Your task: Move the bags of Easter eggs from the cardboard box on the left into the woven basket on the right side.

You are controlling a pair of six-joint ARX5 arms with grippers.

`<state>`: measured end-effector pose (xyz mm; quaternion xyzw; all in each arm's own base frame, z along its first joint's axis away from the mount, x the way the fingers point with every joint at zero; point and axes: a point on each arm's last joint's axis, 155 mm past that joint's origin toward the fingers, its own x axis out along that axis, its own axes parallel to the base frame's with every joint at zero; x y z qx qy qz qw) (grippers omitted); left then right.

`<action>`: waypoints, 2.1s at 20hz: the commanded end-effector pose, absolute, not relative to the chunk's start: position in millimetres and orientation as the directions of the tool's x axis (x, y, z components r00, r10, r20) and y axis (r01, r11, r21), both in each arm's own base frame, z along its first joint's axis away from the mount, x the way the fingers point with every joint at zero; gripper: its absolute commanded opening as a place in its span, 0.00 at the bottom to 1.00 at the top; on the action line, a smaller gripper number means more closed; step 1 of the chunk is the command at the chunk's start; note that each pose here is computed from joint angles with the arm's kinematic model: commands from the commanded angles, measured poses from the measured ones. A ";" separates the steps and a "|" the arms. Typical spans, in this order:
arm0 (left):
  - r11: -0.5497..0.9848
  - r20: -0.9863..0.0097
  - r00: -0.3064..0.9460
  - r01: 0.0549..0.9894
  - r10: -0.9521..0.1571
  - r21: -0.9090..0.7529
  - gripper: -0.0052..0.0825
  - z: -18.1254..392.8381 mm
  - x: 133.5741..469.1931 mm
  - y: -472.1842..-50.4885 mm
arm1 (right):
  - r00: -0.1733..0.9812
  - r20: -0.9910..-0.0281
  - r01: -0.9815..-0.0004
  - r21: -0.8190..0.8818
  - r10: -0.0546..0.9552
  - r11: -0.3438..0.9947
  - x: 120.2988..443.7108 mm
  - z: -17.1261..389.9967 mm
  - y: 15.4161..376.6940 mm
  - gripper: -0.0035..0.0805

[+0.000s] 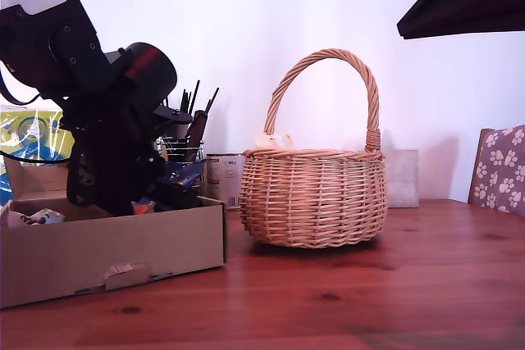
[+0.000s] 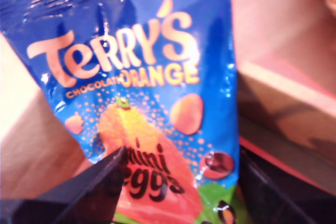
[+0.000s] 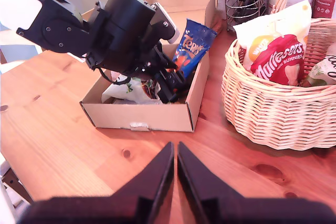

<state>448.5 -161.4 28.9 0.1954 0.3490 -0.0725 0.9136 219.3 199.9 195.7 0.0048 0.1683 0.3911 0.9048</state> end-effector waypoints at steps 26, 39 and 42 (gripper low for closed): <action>0.792 -0.494 0.735 0.594 -0.464 0.140 0.08 198.0 379.8 -220.3 | 0.633 -0.300 -0.710 0.143 0.714 0.690 218.2 195.9 201.0 0.03; 0.585 -0.153 0.578 0.811 -0.802 -0.003 0.08 236.1 382.7 -339.0 | 0.632 -0.301 -0.709 0.147 0.714 0.690 218.1 195.7 201.0 0.03; 0.570 -0.175 0.559 0.822 -0.810 -0.011 0.08 220.7 392.2 -358.0 | 0.632 -0.301 -0.709 0.147 0.714 0.690 218.1 195.7 201.0 0.03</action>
